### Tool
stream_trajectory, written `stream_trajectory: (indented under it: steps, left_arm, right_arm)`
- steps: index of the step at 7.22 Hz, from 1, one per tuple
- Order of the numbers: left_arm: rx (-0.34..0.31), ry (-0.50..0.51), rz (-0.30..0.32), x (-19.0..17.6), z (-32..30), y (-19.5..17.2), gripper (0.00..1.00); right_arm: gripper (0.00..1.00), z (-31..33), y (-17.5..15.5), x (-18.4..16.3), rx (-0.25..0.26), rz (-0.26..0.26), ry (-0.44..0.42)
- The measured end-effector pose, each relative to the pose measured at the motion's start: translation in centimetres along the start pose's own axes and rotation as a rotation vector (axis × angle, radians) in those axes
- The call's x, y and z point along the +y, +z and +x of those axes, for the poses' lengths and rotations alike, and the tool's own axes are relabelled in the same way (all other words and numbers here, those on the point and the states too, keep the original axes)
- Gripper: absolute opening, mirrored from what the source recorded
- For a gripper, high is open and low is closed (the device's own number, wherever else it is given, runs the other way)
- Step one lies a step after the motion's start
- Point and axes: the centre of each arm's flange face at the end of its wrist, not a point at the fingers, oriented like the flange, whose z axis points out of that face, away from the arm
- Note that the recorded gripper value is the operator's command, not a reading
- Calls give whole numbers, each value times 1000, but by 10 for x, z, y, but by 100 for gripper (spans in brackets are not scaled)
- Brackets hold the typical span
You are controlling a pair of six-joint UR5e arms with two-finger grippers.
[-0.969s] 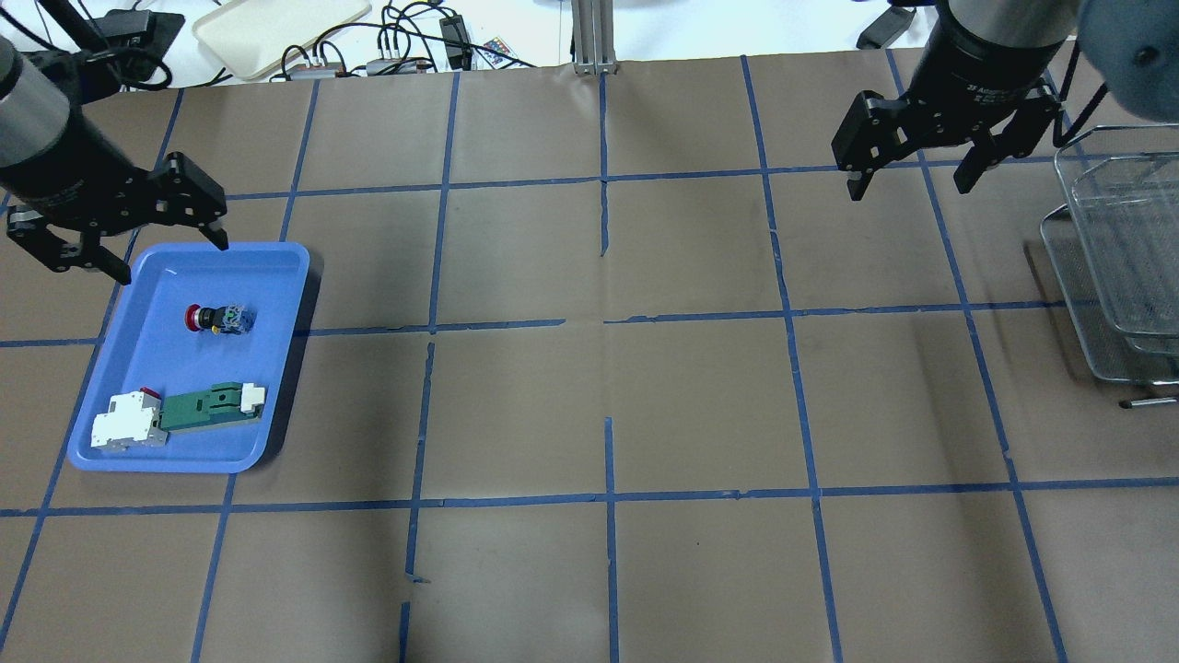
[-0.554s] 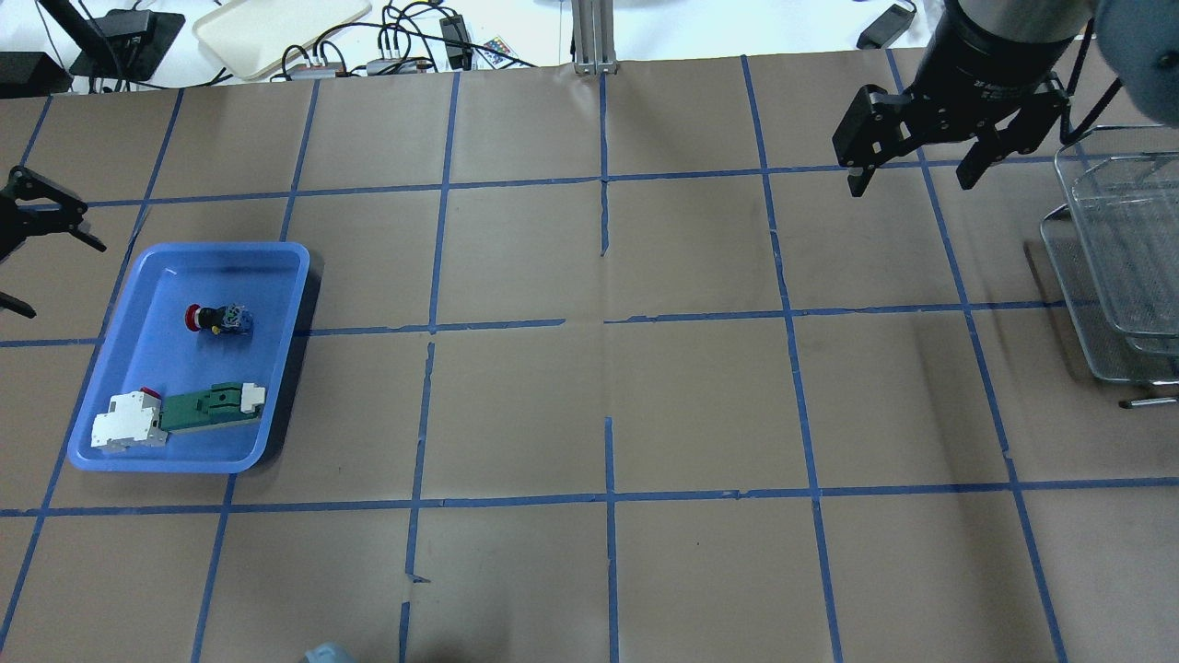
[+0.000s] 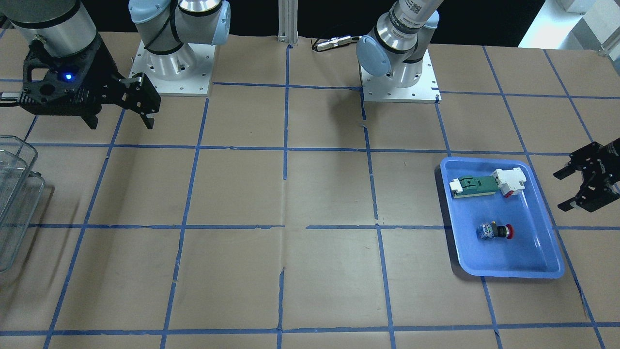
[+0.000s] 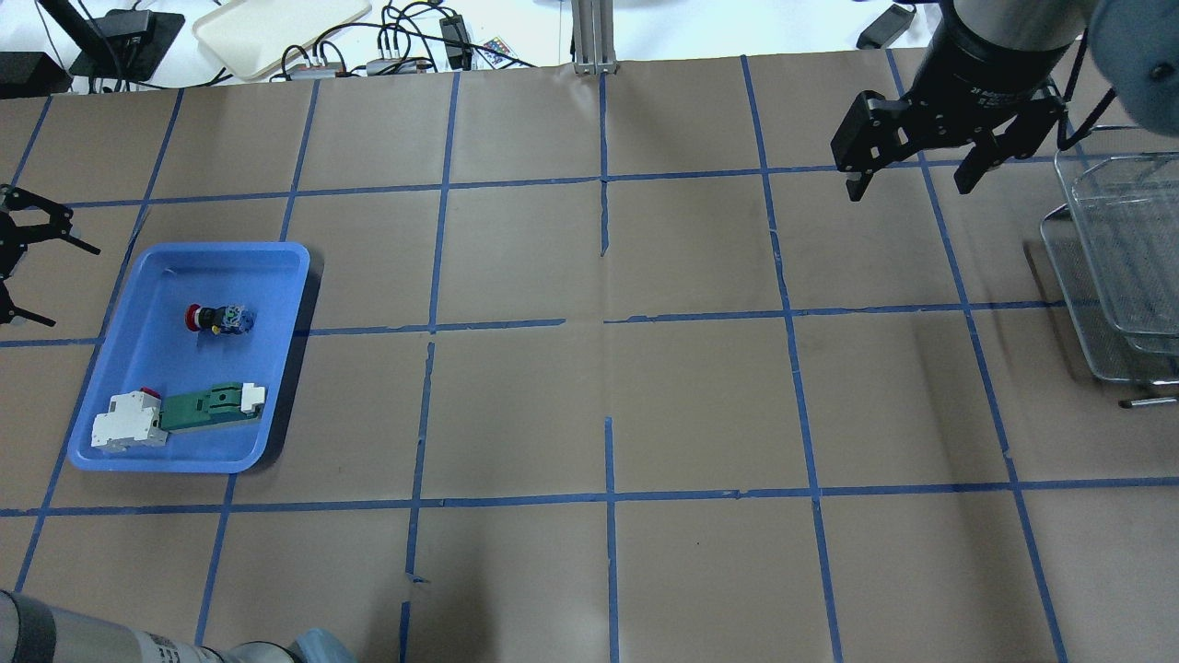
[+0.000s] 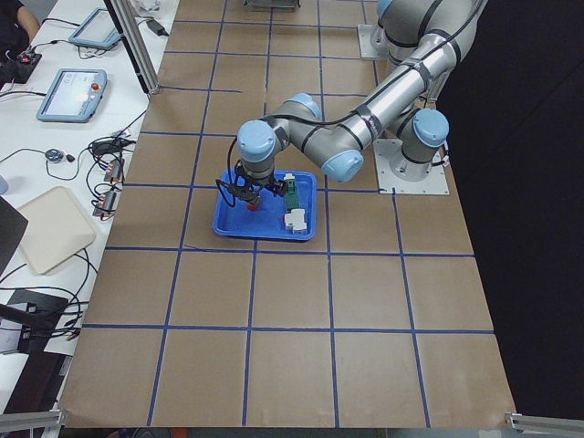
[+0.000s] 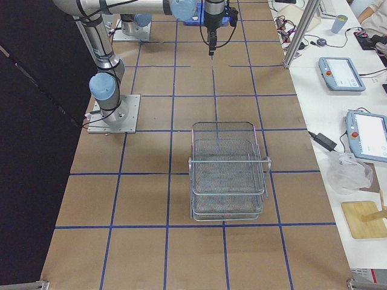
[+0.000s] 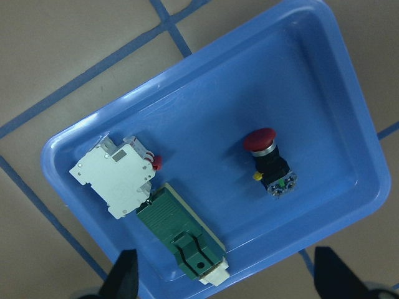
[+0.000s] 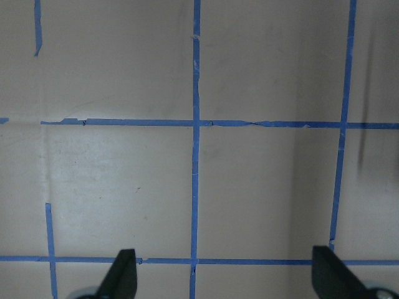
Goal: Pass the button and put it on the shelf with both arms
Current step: 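Swing the left gripper away from the tray and turn it sideways, then lower the left gripper sideways around the red push button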
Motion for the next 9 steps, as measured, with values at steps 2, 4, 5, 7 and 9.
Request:
stream_trajectory:
  steps: [2, 4, 5, 7, 9]
  left_arm:
    - [23, -47, -55, -33, 10, 26, 100]
    - [34, -102, -124, -58, 14, 61, 100]
    - [29, -141, -153, -65, 13, 76, 100]
    - [37, -248, -217, -71, 12, 104, 99]
    - [69, -325, -284, -71, 14, 124, 100]
  right_arm:
    - [100, 0, -1, -3, 1, 28, 0]
    - [100, 0, 0, -4, 4, 27, 0]
    - [100, 0, 1, -4, 4, 27, 0]
    - [100, 0, 1, -4, 5, 29, 1]
    - [100, 1, 2, -5, 12, 28, -1]
